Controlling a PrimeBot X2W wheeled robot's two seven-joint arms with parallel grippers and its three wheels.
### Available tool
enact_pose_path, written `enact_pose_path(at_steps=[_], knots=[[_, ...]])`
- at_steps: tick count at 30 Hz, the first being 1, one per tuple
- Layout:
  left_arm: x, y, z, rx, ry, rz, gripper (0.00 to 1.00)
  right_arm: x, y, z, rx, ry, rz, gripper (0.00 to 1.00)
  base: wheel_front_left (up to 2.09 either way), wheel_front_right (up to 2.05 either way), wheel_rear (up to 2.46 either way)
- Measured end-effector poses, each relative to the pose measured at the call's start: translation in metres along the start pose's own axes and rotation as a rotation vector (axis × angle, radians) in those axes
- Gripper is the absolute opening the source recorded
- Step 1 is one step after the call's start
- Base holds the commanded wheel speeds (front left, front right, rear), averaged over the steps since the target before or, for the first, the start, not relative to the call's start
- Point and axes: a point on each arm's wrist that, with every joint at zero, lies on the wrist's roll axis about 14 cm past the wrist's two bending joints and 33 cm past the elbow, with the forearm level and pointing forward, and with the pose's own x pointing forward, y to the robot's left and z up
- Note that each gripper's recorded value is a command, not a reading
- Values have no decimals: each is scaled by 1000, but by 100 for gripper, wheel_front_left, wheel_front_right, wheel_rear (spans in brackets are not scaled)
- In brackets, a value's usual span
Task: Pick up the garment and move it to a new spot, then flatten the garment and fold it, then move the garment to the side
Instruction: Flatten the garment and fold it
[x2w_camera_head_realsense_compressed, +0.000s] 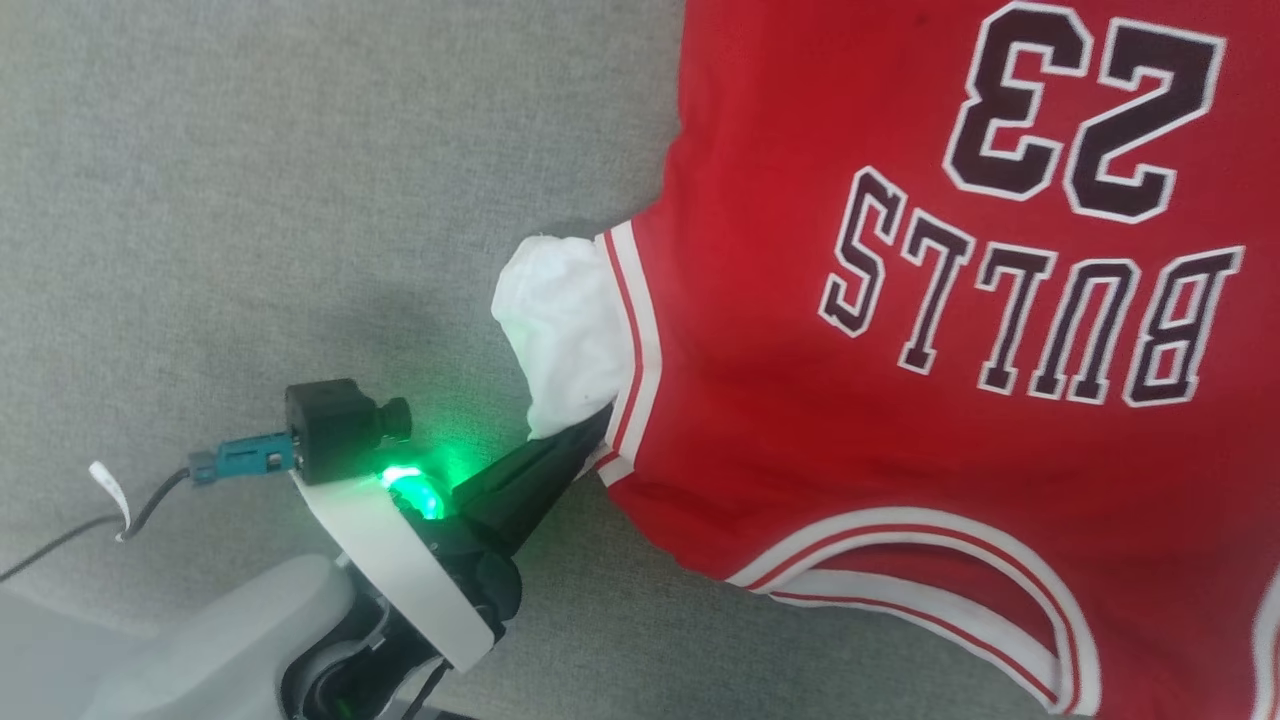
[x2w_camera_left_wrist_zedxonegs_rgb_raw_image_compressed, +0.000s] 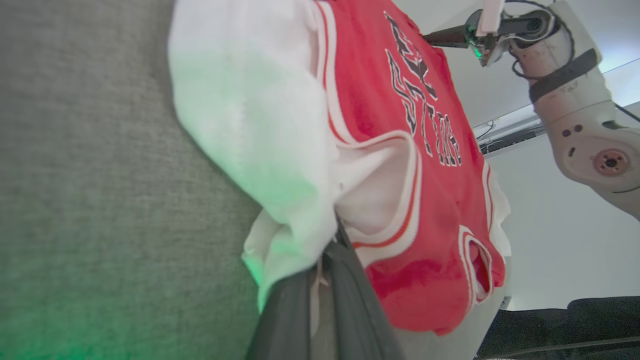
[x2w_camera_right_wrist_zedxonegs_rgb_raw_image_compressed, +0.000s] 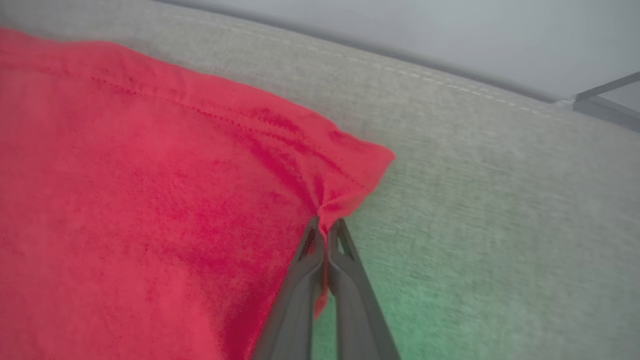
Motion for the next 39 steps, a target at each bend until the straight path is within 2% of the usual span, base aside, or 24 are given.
enact_pose_path(at_steps=[8,10,15,16,18,25,31,33,35,36,38,39], knots=[[-27,-10,18,26,-79,11,0,-71,-9,-12,-30,-104,67,0,0,0,0],[-40,-16,21,40,-95,6,0,-99,-10,-38,-36,-116,107,0,0,0,0],[-51,-29,24,63,-110,-26,0,-138,-14,-107,-43,-59,144,0,0,0,0],[-51,-33,25,68,-111,-40,0,-151,-11,-139,-44,-20,165,0,0,0,0],[-52,-37,26,77,-111,-54,0,-164,-8,-175,-45,39,179,0,0,0,0],[-48,-47,33,93,-124,-90,0,-201,17,-281,6,200,237,0,0,0,0],[-47,-45,33,90,-122,-84,0,-215,60,-344,51,329,328,0,0,0,0],[-45,-43,33,89,-121,-82,0,-216,64,-351,22,339,323,0,0,0,0],[-43,-43,32,87,-118,-82,0,-214,68,-344,35,290,322,2,0,0,0],[-43,-42,32,87,-116,-81,0,-214,70,-340,34,267,324,18,0,0,0],[-42,-41,31,86,-113,-80,0,-216,69,-325,24,205,318,100,0,0,0],[-41,-41,30,85,-111,-81,0,-218,67,-316,26,170,315,100,0,0,0]])
